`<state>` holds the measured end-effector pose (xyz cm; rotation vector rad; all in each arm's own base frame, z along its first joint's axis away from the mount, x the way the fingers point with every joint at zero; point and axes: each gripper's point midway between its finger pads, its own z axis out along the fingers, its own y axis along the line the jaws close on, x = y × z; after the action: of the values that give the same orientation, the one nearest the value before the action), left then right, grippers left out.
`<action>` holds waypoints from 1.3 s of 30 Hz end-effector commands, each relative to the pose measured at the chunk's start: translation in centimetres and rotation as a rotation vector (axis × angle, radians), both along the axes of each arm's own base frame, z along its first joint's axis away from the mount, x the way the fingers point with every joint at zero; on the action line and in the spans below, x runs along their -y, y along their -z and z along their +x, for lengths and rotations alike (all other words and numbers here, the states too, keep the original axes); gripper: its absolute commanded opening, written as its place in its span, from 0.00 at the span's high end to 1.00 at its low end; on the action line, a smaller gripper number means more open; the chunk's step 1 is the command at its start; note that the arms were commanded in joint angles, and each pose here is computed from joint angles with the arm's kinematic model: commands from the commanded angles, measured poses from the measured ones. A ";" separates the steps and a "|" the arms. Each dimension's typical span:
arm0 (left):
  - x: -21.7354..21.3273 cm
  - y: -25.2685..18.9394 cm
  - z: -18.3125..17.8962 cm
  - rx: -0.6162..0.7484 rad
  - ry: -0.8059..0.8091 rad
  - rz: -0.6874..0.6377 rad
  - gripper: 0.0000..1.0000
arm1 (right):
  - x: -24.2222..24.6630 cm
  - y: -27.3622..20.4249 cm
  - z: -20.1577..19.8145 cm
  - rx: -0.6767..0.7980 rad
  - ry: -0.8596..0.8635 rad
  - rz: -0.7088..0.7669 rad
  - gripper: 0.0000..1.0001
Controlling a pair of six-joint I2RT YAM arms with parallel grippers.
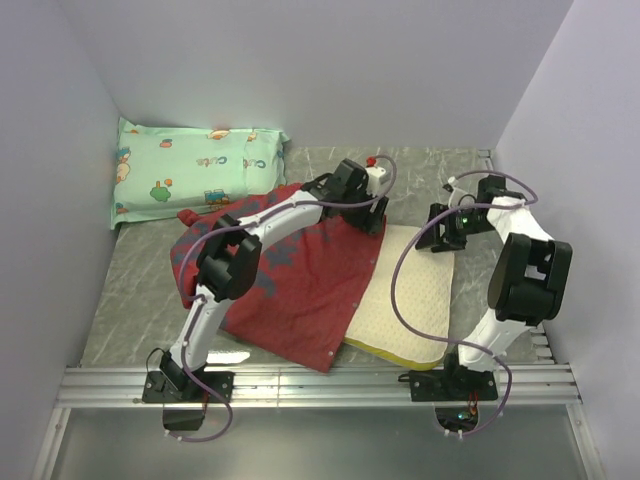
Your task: Put the pillow into the pillowcase
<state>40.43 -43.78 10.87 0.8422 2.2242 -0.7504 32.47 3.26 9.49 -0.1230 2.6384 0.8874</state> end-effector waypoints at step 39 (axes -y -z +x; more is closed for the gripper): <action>-11.2 -7.2 -5.2 -0.057 0.020 -0.035 0.31 | 3.3 1.6 -6.4 -0.234 -0.060 -0.057 0.04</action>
<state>39.94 -35.58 16.27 0.6611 2.2584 -0.9242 28.05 -0.73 9.94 -0.0632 2.7554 0.8908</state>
